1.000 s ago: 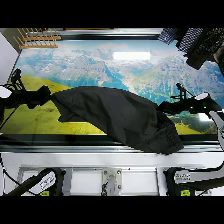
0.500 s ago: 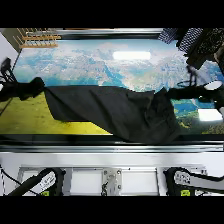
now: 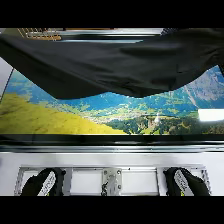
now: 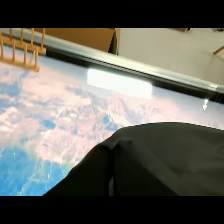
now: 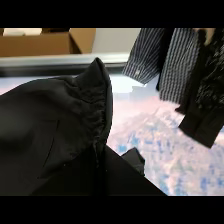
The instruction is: Fold the clothes and pants, and hang the long-sleeved shirts on hangers.
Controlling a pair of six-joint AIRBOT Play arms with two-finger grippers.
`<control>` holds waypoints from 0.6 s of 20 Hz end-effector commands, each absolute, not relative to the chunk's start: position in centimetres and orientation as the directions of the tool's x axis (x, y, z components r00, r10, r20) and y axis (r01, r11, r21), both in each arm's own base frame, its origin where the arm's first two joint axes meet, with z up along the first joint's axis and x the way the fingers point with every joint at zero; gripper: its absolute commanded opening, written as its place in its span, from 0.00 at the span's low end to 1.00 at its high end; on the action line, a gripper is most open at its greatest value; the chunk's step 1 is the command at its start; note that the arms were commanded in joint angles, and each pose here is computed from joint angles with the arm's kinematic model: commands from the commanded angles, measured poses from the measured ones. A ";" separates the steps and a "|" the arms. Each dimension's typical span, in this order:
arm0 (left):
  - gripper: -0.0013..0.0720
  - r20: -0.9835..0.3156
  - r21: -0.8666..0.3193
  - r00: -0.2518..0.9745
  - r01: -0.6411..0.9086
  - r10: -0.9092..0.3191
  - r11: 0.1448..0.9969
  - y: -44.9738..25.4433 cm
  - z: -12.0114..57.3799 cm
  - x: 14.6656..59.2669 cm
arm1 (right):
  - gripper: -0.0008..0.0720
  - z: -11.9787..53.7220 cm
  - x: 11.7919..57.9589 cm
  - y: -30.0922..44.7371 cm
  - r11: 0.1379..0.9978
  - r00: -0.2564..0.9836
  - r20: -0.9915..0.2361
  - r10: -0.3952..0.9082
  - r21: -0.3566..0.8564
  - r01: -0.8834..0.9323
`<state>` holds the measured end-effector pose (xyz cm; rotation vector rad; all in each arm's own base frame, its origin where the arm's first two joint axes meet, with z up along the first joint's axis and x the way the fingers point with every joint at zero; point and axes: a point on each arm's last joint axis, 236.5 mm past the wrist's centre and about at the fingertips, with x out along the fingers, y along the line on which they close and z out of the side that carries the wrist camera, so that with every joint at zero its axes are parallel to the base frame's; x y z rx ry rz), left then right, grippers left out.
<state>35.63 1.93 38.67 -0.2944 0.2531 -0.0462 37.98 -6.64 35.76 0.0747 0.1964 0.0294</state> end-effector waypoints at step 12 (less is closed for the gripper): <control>0.02 -0.387 -0.304 0.912 0.013 -0.136 0.953 0.9 35.4 35.1 | 0.03 25.4 34.4 -10.3 0.950 0.792 -0.609 -0.040 0.223 0.219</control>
